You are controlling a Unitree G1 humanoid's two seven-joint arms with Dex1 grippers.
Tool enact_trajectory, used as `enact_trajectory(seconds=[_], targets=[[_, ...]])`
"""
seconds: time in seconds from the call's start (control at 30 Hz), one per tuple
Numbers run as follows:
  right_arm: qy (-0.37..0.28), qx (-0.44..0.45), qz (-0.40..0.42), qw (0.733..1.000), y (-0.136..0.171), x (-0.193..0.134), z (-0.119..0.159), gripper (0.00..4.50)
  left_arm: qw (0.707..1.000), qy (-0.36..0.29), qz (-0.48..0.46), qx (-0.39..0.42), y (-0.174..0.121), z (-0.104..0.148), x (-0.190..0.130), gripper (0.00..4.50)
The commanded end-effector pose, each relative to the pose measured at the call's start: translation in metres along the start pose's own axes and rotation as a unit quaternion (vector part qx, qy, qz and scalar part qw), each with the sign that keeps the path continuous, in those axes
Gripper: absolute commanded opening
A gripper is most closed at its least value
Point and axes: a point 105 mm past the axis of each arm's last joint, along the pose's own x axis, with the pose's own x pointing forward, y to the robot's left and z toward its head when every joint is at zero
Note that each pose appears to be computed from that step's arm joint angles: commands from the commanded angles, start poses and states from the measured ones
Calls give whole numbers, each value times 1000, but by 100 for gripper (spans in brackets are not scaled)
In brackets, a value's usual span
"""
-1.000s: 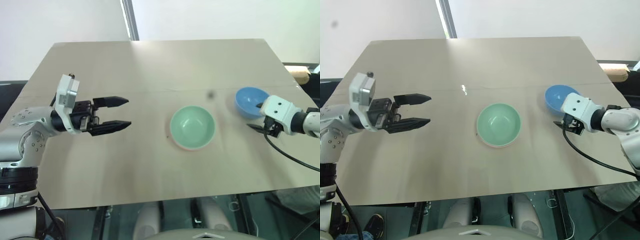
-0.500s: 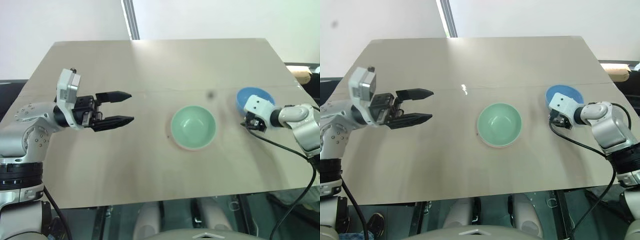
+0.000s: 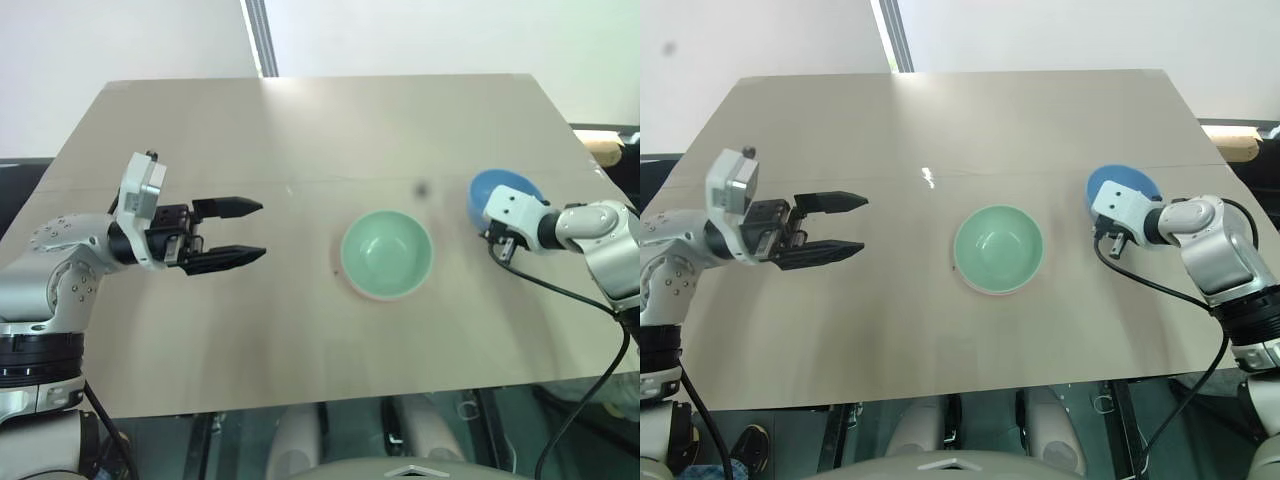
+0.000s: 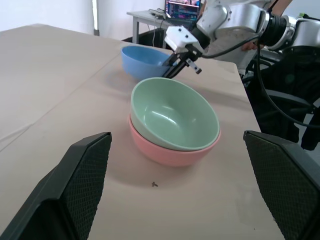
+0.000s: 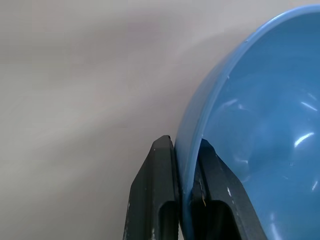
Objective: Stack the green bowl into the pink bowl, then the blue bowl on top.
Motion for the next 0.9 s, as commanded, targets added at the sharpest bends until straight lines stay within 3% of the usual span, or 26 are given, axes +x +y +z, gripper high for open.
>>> enact_trajectory(seconds=[0.03,0.13,0.3,0.5,0.67,0.7,0.77,0.87,0.9], targets=[[-132,-25,-8,991,-6,-33,71,9,1000,12,-5,27,-3,8,-4,448],[-232,-31,41,971,17,-51,116,9,999,19,-11,23,-4,5,-6,448],[-298,-42,136,944,62,-63,140,9,999,43,-19,20,-4,-3,-8,448],[-256,-63,227,938,107,-51,125,9,997,63,-23,23,-2,-10,-11,448],[-135,-96,200,966,110,-11,87,9,997,64,-29,23,-2,-11,-9,448],[-118,-105,195,968,112,-3,81,69,997,65,-30,23,-2,-11,-9,448],[-104,-116,198,968,117,5,76,126,997,66,-30,23,-2,-12,-9,448],[-114,-119,195,967,118,5,81,277,997,68,-30,23,-3,-12,-10,448],[-122,-111,185,969,115,6,85,304,997,68,-30,23,-3,-12,-11,448]])
